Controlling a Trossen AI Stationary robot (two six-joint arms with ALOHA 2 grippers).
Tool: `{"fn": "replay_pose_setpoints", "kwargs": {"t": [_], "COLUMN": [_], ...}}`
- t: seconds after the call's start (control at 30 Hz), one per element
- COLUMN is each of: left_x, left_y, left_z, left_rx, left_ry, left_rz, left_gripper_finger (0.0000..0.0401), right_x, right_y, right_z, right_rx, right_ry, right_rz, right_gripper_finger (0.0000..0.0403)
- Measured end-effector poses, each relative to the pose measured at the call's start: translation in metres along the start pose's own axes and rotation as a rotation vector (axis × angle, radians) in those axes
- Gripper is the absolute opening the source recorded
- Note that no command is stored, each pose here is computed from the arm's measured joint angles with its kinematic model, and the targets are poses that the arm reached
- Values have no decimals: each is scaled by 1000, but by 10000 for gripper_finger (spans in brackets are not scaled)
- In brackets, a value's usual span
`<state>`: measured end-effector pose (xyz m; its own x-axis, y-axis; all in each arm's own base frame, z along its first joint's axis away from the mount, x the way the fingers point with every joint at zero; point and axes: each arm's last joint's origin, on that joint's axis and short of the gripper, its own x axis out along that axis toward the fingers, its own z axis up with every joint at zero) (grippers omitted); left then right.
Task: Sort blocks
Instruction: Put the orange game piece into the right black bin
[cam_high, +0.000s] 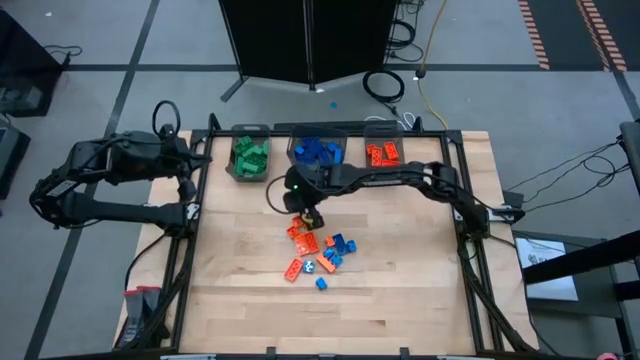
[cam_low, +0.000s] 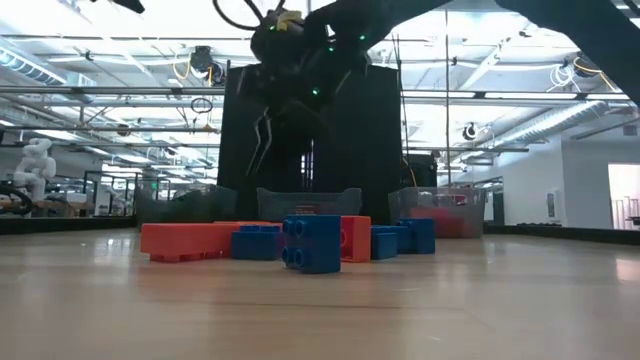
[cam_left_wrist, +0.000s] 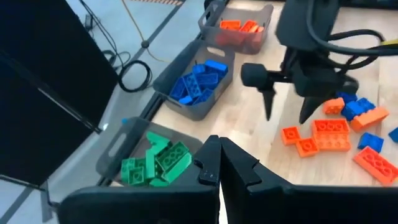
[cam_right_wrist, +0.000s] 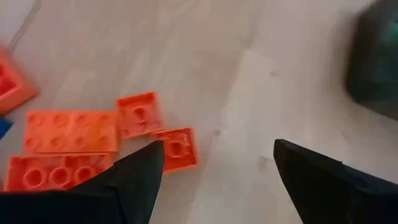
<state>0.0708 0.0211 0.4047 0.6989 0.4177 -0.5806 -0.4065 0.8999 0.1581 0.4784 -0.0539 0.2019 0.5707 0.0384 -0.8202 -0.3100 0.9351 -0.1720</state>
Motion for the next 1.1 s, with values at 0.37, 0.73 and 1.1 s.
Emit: {"fn": "replay_pose_setpoints", "kwargs": {"t": [0.37, 0.73, 1.1], "left_x": [0, 0, 0], "left_y": [0, 0, 0], "left_z": [-1, -2, -2], "left_rx": [4, 6, 7], "left_ry": [11, 16, 17], "left_rz": [0, 0, 0], "left_gripper_finger": [0, 0, 0], "right_x": [30, 60, 58], "right_y": [12, 15, 15], "right_z": [-7, -22, -20], "right_rx": [-43, -24, 28], "right_ry": [39, 90, 133], "right_rz": [38, 58, 76], "right_gripper_finger": [298, 278, 113]}}
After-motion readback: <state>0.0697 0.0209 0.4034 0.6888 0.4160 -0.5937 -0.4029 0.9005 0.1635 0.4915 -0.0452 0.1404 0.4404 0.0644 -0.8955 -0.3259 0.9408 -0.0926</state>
